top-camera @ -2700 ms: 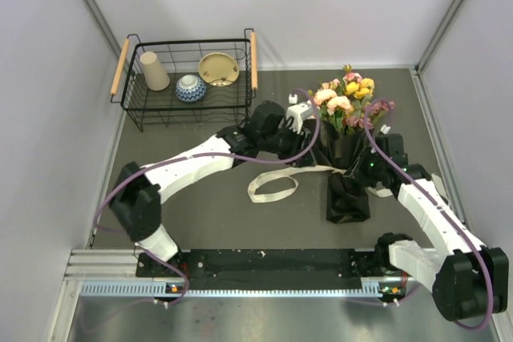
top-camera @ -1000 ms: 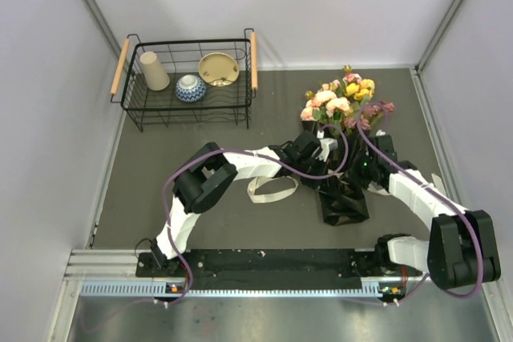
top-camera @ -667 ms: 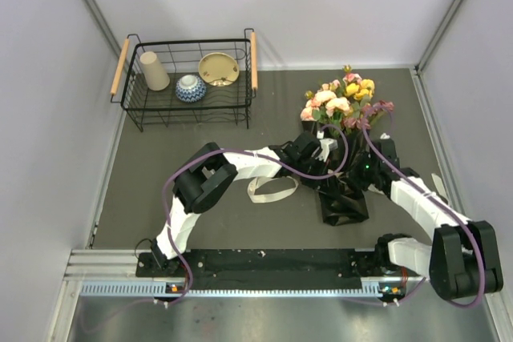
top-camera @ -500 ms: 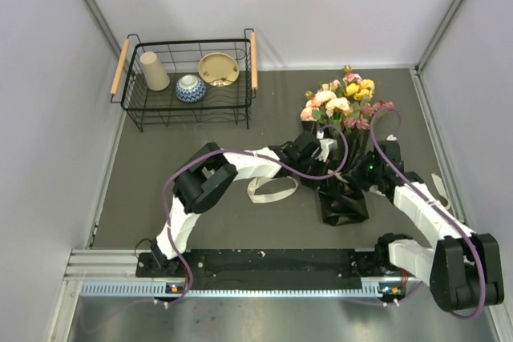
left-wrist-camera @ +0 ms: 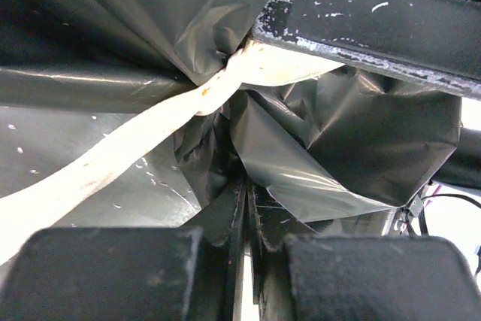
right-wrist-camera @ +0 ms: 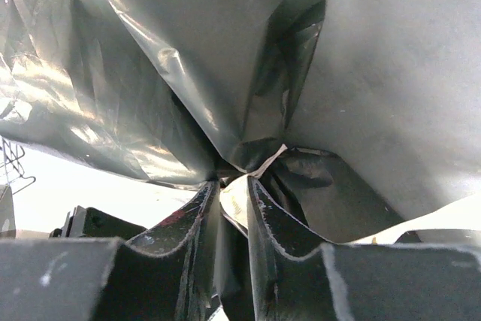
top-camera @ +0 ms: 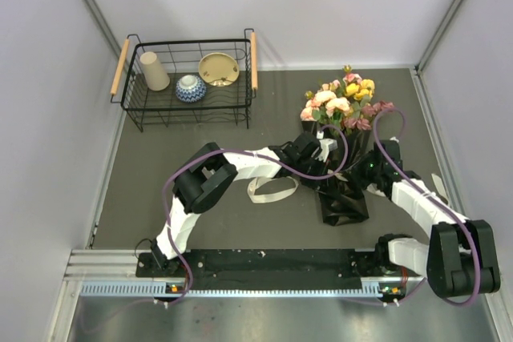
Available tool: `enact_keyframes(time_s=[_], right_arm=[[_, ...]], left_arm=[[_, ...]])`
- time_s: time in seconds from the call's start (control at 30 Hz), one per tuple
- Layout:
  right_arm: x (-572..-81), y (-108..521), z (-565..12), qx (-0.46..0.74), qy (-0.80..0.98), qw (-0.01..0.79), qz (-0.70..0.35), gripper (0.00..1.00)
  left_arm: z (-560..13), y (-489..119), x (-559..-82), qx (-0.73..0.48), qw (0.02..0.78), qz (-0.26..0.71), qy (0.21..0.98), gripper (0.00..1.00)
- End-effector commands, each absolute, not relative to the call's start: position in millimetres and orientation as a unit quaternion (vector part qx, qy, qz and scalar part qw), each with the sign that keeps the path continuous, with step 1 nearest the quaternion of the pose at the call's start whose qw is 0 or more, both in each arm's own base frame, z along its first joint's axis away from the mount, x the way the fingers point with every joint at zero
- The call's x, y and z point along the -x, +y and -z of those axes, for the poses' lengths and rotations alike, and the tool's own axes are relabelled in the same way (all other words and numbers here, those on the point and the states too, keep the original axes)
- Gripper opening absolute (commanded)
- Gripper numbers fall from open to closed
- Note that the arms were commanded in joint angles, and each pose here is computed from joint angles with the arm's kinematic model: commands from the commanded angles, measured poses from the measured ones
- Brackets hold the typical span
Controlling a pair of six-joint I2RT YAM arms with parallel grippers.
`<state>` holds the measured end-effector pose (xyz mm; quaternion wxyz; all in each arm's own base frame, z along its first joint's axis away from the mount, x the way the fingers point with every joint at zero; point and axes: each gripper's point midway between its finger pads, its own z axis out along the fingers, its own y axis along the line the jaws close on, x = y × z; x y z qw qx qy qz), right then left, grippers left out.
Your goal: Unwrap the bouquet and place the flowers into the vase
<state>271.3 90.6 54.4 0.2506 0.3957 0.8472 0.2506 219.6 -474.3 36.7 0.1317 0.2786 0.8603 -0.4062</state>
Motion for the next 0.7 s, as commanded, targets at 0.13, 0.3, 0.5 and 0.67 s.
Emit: enact_keyframes(time_s=[0.13,0.3,0.5,0.67], right_arm=[[-277,87,-44,-0.424,0.835,0.250,-0.247,0.24],[-279,88,-48,-0.424,0.831,0.255,-0.255,0.04],[-285,83,-73,-0.418,0.817,0.297,-0.263,0.00],[-284,74,-94,-0.444,0.784,0.332,-0.279,0.00]], left_arm=[[-55,-473,-222,-0.286,0.151,0.414,0.851,0.09],[-54,-473,-221,-0.287,0.150,0.412,0.852,0.10],[-45,-470,-223,-0.282,0.150,0.401,0.859,0.10],[-35,-464,-225,-0.276,0.147,0.383,0.869,0.10]])
